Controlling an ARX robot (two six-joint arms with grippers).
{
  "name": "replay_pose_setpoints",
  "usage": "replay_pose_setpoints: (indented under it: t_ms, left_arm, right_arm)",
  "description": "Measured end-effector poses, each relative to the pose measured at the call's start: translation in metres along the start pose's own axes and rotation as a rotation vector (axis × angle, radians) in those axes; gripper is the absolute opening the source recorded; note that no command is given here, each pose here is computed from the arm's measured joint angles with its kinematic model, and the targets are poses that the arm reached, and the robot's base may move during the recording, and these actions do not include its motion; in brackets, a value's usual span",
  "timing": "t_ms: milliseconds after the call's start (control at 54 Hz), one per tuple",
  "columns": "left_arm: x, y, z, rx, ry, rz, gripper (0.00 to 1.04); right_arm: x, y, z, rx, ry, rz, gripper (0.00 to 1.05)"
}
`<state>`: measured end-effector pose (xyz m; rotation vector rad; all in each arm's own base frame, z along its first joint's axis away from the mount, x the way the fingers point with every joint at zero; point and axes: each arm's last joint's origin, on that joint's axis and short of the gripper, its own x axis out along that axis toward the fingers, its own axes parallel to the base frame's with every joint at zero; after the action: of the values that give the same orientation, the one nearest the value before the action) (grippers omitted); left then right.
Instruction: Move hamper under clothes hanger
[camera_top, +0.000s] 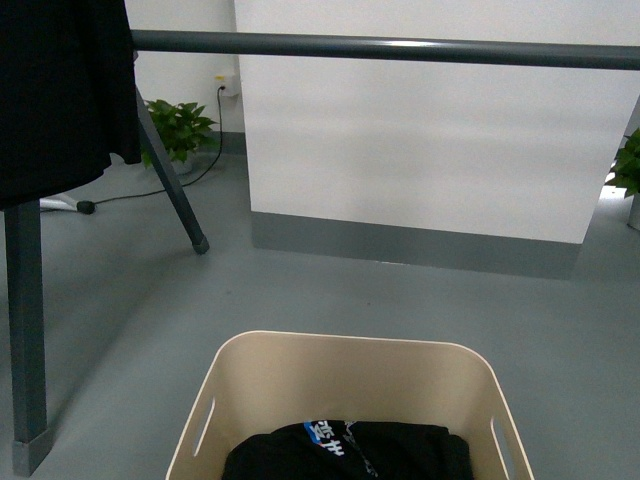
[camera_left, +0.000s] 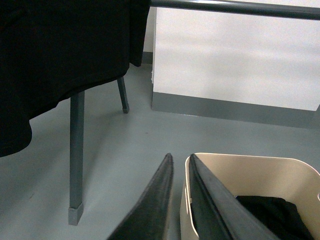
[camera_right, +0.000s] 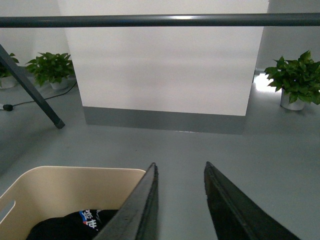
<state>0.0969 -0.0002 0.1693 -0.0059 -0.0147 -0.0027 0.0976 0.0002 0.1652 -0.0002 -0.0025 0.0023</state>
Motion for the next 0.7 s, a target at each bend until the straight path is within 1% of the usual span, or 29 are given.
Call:
replay_pose_setpoints:
  t_ms: [93,130,241,297,334,408,426,463,500,538,575,667,704]
  left_arm:
    - [0.0000,0.0000,0.0000,0.000,0.000,0.000,0.33]
    - [0.0000,0.0000,0.0000,0.000,0.000,0.000,0.36]
    - [0.0000,0.0000,0.0000,0.000,0.000,0.000,0.52]
    - [0.0000,0.0000,0.0000,0.000,0.000,0.000,0.61]
    - [0.0000,0.0000,0.0000,0.000,0.000,0.000,0.65]
    - [0.0000,0.0000,0.0000,0.000,0.000,0.000,0.75]
    - [0.0000,0.0000,0.0000,0.000,0.000,0.000,0.81]
    - [0.0000,0.0000,0.0000,0.000,0.000,0.000,0.86]
    - [0.0000,0.0000,0.0000,0.000,0.000,0.000,0.92]
    - [0.0000,0.0000,0.0000,0.000,0.000,0.000,0.97]
    - [0.0000,0.0000,0.0000,0.002,0.000,0.000,1.00]
    - [0.0000,0.0000,0.0000,0.002,0.000,0.000,0.98]
    - [0.0000,0.0000,0.0000,0.002,0.000,0.000,0.98]
  right_arm:
    - [0.0000,0.0000,0.0000,0.000,0.000,0.000,0.44]
    - [0.0000,0.0000,0.0000,0.000,0.000,0.000,0.48]
    - [0.0000,0.0000,0.0000,0.000,0.000,0.000,0.64]
    - [0.0000,0.0000,0.0000,0.000,0.000,0.000,0.73]
    - [0.0000,0.0000,0.0000,0.000,0.000,0.000,0.76]
    - [0.0000,0.0000,0.0000,0.000,0.000,0.000,0.87]
    - [0.0000,0.0000,0.0000,0.000,0.000,0.000,0.92]
    - [0.0000,0.0000,0.0000,0.000,0.000,0.000,0.97]
    - [0.0000,0.0000,0.0000,0.001,0.000,0.000,0.99]
    - [0.0000,0.0000,0.0000,0.001,0.000,0.000,0.97]
    - [0.0000,0.0000,0.0000,0.000,0.000,0.000,0.96]
    - [0.0000,0.0000,0.0000,0.000,0.000,0.000,0.97]
    - [0.0000,0.0000,0.0000,0.000,0.000,0.000,0.97]
